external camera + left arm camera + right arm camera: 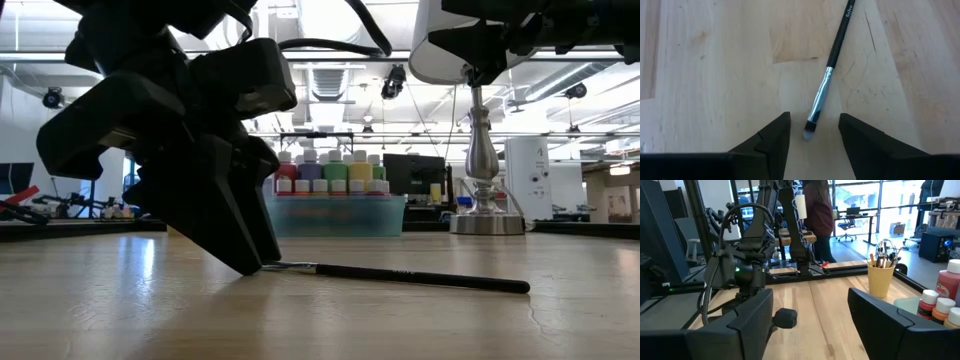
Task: Pick & Place Paint Supplies
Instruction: Put the silver paintbrush into the orange cup
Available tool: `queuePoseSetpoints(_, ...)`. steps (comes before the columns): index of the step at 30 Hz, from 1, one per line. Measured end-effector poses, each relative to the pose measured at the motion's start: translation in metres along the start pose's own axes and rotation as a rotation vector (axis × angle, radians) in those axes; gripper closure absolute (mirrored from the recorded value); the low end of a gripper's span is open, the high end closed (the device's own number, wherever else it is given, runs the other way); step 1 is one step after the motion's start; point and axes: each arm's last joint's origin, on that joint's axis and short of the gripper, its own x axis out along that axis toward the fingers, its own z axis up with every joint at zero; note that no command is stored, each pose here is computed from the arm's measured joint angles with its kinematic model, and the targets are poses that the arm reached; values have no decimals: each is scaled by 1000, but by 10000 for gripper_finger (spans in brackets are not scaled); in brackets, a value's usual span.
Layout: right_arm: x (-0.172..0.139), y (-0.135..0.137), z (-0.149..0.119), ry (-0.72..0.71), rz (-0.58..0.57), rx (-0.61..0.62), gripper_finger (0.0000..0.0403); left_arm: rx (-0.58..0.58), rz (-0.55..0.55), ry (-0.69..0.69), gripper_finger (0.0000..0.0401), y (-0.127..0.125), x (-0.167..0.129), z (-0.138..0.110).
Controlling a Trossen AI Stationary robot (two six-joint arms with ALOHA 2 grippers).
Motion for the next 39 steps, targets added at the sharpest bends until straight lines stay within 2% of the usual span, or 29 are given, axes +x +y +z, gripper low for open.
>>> queuePoseSetpoints(5, 0, 0, 0, 0, 0, 0, 140, -14, 1, 3, 242, -1, 0, -1)
queuePoseSetpoints(18, 0, 0, 0, 0, 0, 0, 120, -12, -7, 12, 350, -3, 0, -3)
queuePoseSetpoints(23, 0, 0, 0, 0, 0, 0, 128, -24, -5, 14, 389, -3, 0, -3)
queuePoseSetpoints(29, 0, 0, 0, 0, 0, 1, 152, -79, -33, 15, 397, -1, -2, -1)
queuePoseSetpoints(35, 0, 0, -5, 55, 8, 13, 166, -215, -86, 31, 399, 9, -15, 9)
queuePoseSetpoints(39, -1, 2, -12, 122, 53, 0, 167, -322, -86, -15, 400, 21, -24, 20)
